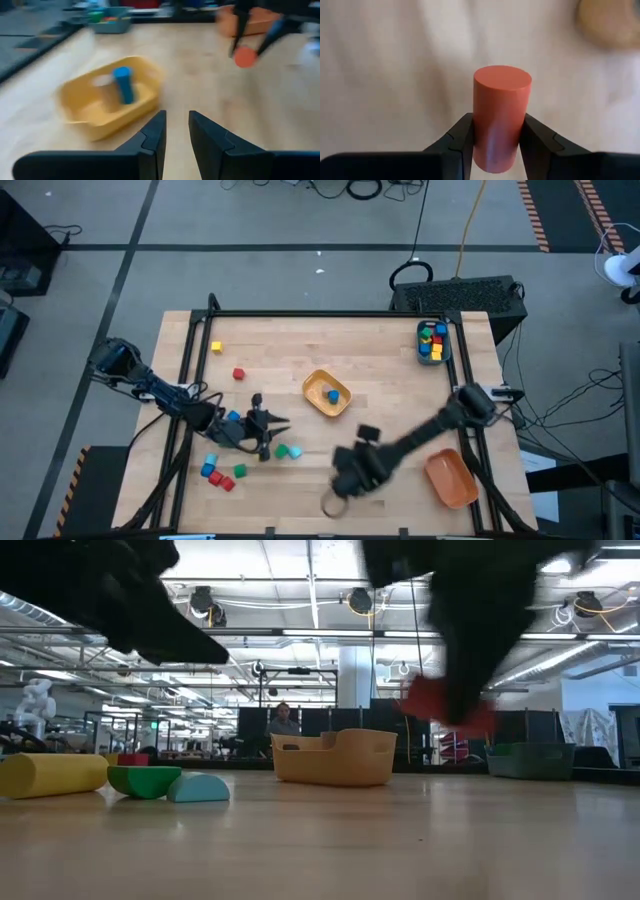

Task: Sort blocks by size
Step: Put the orange cylindrical block into the yellow bin, then put the yellow cylindrical block into the yellow bin

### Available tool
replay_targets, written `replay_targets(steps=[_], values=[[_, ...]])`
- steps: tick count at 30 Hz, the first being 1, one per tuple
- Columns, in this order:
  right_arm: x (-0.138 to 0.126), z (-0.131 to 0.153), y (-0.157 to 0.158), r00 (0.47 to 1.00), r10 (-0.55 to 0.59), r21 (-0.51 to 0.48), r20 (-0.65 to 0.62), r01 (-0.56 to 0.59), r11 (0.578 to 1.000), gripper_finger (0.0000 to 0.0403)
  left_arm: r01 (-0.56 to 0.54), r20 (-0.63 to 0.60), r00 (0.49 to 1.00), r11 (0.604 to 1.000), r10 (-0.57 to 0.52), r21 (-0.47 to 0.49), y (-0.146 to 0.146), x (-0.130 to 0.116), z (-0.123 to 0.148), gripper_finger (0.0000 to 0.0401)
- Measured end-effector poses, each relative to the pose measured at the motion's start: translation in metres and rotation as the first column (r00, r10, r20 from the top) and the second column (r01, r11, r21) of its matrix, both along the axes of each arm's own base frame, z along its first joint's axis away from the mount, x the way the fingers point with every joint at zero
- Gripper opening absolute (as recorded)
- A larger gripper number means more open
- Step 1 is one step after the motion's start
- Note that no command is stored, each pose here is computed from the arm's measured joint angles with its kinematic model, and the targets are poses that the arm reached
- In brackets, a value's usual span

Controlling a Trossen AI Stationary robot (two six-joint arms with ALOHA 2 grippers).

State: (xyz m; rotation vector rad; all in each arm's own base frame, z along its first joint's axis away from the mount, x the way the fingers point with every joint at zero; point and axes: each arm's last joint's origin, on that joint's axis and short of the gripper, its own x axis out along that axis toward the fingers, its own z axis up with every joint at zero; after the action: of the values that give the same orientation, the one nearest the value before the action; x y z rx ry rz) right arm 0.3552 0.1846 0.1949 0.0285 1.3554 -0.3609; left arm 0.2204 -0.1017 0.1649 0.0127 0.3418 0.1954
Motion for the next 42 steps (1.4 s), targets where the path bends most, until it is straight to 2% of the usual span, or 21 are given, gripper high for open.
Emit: replay_targets(steps=[3, 6, 9, 14, 17, 19, 23, 26, 34, 42], values=[[0.019, 0.005, -0.032, 0.999, 0.03, 0.002, 0.026, -0.03, 1.0, 0.0106, -0.066, -0.021, 0.998, 0.998, 0.066, 0.019, 0.012, 0.004, -0.002, 0.0085], [0.031, 0.014, -0.061, 0.996, 0.049, -0.005, 0.068, -0.049, 0.999, 0.0106, -0.077, -0.053, 0.996, 0.997, 0.076, -0.02, 0.025, 0.008, -0.005, 0.0081], [0.041, 0.024, -0.087, 0.991, 0.066, -0.018, 0.118, -0.064, 0.998, 0.0106, -0.108, -0.101, 0.989, 0.994, 0.106, -0.014, 0.038, 0.011, -0.009, 0.0076], [0.058, 0.029, -0.121, 0.974, 0.112, -0.048, 0.195, -0.104, 0.993, 0.0112, -0.191, -0.15, 0.97, 0.982, 0.19, 0.01, 0.06, 0.013, -0.013, 0.0075], [0.065, 0.03, -0.14, 0.966, 0.134, -0.071, 0.222, -0.121, 0.99, 0.0114, -0.2, -0.188, 0.961, 0.979, 0.203, 0.035, 0.073, 0.014, -0.015, 0.0075], [0.066, 0.03, -0.154, 0.968, 0.128, -0.049, 0.216, -0.12, 0.992, 0.0114, -0.196, -0.212, 0.957, 0.98, 0.199, 0.036, 0.084, 0.015, -0.016, 0.0074], [0.066, 0.028, -0.182, 0.976, 0.043, 0.085, 0.213, -0.062, 0.994, 0.0125, -0.181, -0.239, 0.955, 0.983, 0.177, 0.008, 0.104, 0.017, -0.017, 0.0074], [0.063, 0.027, -0.194, 0.982, -0.014, 0.165, 0.187, -0.018, 0.986, 0.0154, -0.167, -0.238, 0.958, 0.986, 0.16, -0.012, 0.116, 0.017, -0.016, 0.0074], [0.051, 0.027, -0.211, 0.996, -0.032, 0.162, 0.084, 0.018, 0.987, 0.0225, -0.139, -0.187, 0.974, 0.989, 0.129, -0.044, 0.126, 0.023, -0.015, 0.0074], [0.031, 0.08, -0.212, 0.974, 0.006, 0.105, 0.224, -0.031, 0.994, 0.0229, -0.154, -0.192, 0.972, 0.986, 0.138, -0.069, 0.127, 0.036, -0.04, 0.0074]])
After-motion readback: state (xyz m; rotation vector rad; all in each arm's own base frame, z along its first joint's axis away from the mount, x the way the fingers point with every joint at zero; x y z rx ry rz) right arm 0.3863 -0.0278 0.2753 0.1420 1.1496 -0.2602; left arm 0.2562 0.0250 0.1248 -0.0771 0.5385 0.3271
